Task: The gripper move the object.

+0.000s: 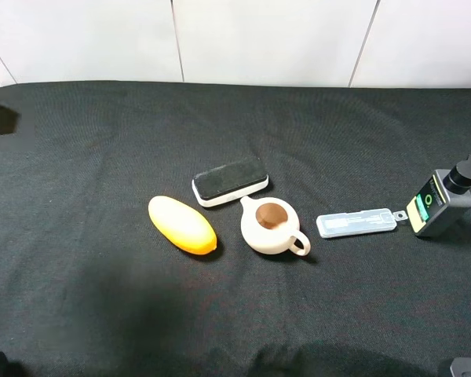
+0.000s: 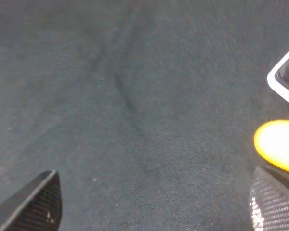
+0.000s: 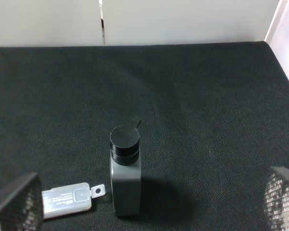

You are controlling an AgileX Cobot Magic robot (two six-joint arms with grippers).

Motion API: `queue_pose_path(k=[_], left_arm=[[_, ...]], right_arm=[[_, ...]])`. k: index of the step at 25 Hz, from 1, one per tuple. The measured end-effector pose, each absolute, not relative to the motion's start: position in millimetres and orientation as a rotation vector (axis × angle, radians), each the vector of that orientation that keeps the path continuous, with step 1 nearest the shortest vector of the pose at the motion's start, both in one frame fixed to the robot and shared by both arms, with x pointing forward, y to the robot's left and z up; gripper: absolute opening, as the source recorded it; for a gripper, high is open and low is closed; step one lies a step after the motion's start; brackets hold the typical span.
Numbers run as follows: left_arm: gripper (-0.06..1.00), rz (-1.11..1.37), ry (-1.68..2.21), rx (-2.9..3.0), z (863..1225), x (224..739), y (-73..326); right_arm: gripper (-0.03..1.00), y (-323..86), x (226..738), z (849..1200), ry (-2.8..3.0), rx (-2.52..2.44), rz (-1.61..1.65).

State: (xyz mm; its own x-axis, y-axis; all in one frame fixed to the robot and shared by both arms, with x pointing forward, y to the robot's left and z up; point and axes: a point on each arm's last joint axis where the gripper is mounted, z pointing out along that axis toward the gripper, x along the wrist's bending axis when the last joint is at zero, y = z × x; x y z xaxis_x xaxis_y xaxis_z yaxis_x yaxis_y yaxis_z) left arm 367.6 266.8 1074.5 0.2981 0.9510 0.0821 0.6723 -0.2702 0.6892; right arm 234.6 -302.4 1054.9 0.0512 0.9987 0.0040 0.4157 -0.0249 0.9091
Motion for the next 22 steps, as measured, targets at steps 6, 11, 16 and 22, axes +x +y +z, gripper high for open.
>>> queue_pose_path(k=[6, 11, 16, 22], left_arm=[[0.82, 0.779, 1.5, 1.882, 1070.3, 316.7, 290.8], [0.82, 0.828, 1.547, 1.812, 1057.1, 283.4, 300.8], [0.82, 0.872, 1.515, 1.751, 1053.5, 261.4, 304.4], [0.82, 0.936, 1.444, 1.653, 1054.9, 242.8, 307.0]], right_arm=[[0.69, -302.4, 234.6, 1054.9, 1.471, 1.552, 0.948], [0.69, -302.4, 234.6, 1054.9, 1.471, 1.552, 0.948], [0.69, -302.4, 234.6, 1054.9, 1.471, 1.552, 0.948], [0.69, -302.4, 234.6, 1054.9, 1.471, 1.552, 0.948]])
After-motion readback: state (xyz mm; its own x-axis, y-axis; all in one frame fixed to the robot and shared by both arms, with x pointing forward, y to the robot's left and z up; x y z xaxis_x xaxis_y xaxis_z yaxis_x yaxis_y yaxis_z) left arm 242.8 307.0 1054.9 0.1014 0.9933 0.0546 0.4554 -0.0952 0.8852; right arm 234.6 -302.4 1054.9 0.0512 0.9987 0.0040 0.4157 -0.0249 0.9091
